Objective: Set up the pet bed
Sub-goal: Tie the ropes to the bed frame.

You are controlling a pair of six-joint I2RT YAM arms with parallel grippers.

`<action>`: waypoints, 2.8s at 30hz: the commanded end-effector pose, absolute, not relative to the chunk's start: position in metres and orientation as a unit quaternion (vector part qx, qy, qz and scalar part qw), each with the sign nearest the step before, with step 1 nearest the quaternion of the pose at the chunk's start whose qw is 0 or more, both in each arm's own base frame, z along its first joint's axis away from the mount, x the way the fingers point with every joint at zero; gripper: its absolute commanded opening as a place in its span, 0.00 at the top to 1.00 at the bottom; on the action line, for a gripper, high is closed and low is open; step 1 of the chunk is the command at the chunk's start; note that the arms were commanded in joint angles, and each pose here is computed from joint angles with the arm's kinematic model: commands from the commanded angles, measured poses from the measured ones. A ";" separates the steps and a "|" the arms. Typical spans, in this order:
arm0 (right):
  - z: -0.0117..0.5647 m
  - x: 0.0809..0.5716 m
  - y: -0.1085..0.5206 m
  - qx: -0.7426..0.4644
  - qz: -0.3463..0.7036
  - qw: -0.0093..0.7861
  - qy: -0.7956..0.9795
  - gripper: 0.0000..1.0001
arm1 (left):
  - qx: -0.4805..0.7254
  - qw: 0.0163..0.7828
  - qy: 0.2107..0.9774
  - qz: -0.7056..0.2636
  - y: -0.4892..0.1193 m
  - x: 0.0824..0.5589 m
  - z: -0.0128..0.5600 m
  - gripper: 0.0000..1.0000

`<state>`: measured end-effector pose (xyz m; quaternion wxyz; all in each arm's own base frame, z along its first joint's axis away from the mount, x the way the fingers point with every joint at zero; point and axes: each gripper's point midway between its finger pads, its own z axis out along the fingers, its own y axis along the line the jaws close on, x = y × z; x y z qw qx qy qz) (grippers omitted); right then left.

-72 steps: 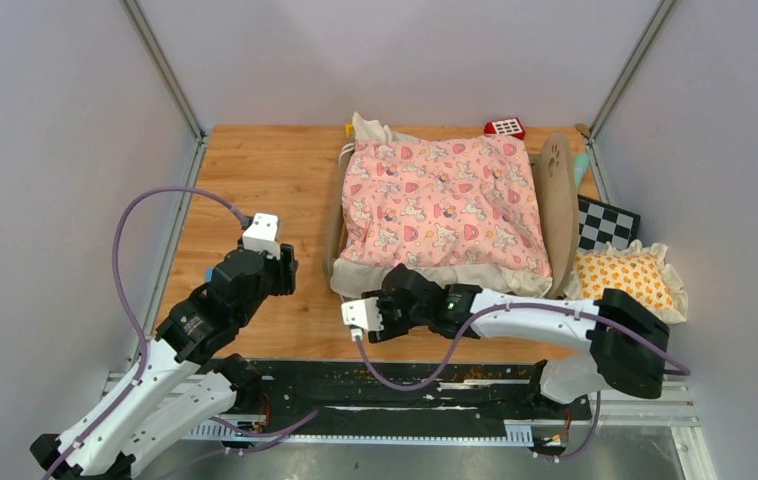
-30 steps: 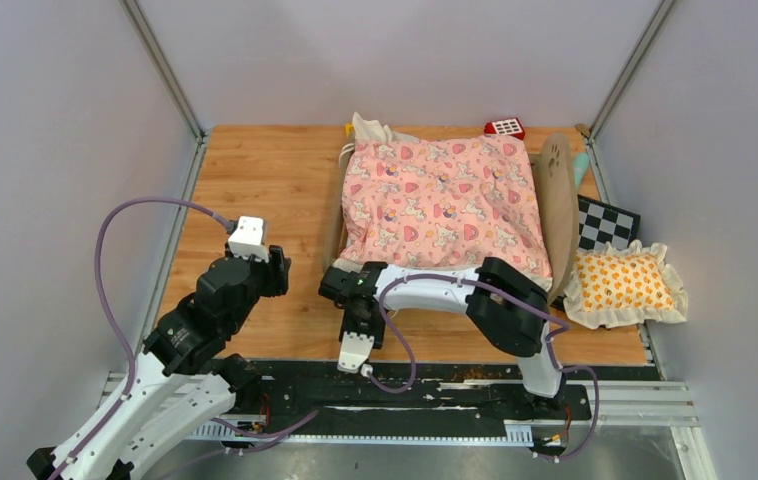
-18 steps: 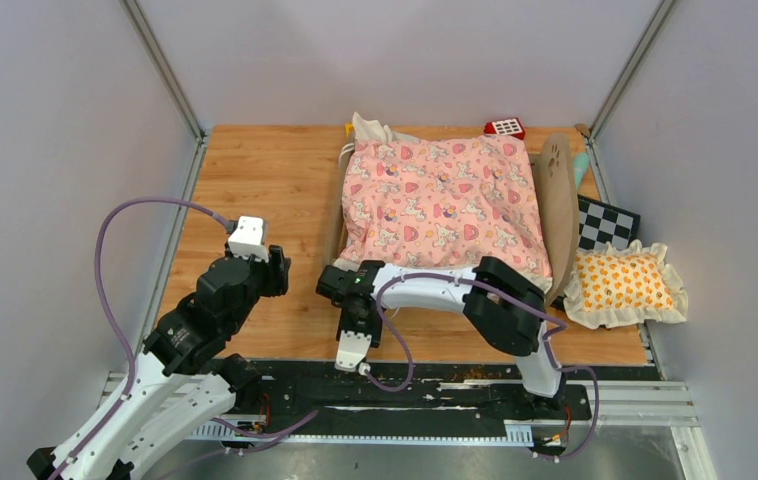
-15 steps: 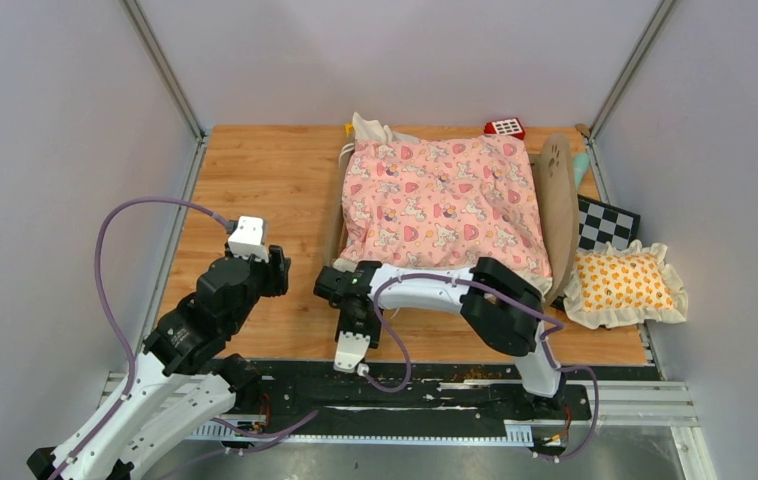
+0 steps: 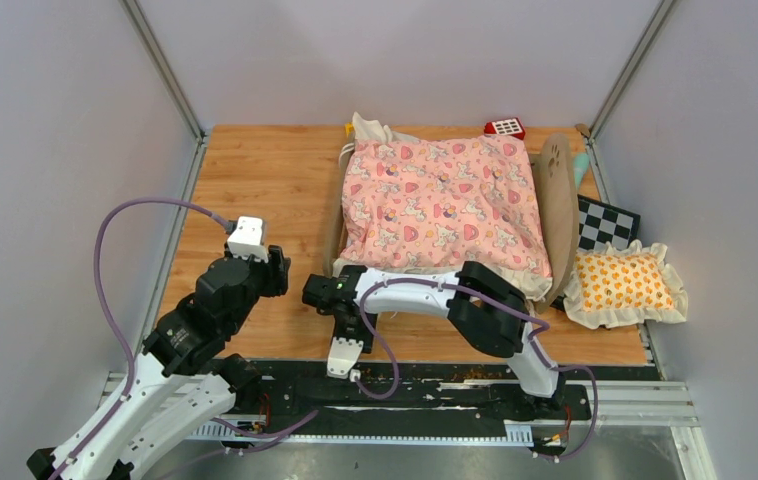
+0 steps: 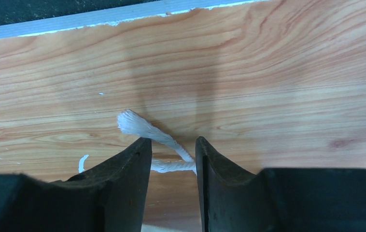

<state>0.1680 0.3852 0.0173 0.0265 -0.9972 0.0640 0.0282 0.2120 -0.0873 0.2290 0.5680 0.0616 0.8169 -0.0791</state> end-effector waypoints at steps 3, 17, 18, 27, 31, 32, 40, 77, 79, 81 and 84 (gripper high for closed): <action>-0.018 0.143 0.363 -0.993 0.082 -0.041 0.076 0.67 | 0.057 0.574 0.813 -0.081 -0.087 0.213 0.230 0.41; -0.017 0.137 0.381 -0.983 0.125 -0.016 0.132 1.00 | 0.056 0.572 0.815 -0.077 -0.086 0.213 0.229 0.41; -0.011 0.137 0.383 -0.982 0.131 -0.007 0.138 1.00 | 0.057 0.572 0.815 -0.077 -0.086 0.214 0.229 0.41; 0.028 0.137 0.407 -0.958 0.164 0.177 0.154 1.00 | 0.065 0.579 0.808 -0.091 -0.089 0.211 0.235 0.41; 0.045 0.138 0.409 -0.945 0.173 0.228 0.156 1.00 | 0.068 0.592 0.793 -0.128 -0.097 0.205 0.245 0.40; 0.050 0.139 0.410 -0.942 0.174 0.241 0.154 1.00 | 0.064 0.594 0.790 -0.140 -0.099 0.204 0.248 0.39; 0.083 0.139 0.410 -0.909 0.195 0.336 0.154 1.00 | 0.023 0.592 0.764 -0.256 -0.126 0.195 0.242 0.33; 0.123 0.126 0.384 -0.847 0.219 0.457 0.160 1.00 | -0.070 0.427 0.796 -0.423 -0.195 0.188 0.108 0.42; 0.123 0.124 0.382 -0.847 0.222 0.456 0.160 1.00 | -0.076 0.427 0.796 -0.421 -0.194 0.188 0.105 0.42; 0.123 0.123 0.381 -0.847 0.223 0.454 0.159 1.00 | -0.085 0.429 0.798 -0.415 -0.192 0.190 0.102 0.40; 0.121 0.121 0.379 -0.848 0.226 0.452 0.160 1.00 | -0.092 0.429 0.800 -0.409 -0.190 0.193 0.099 0.39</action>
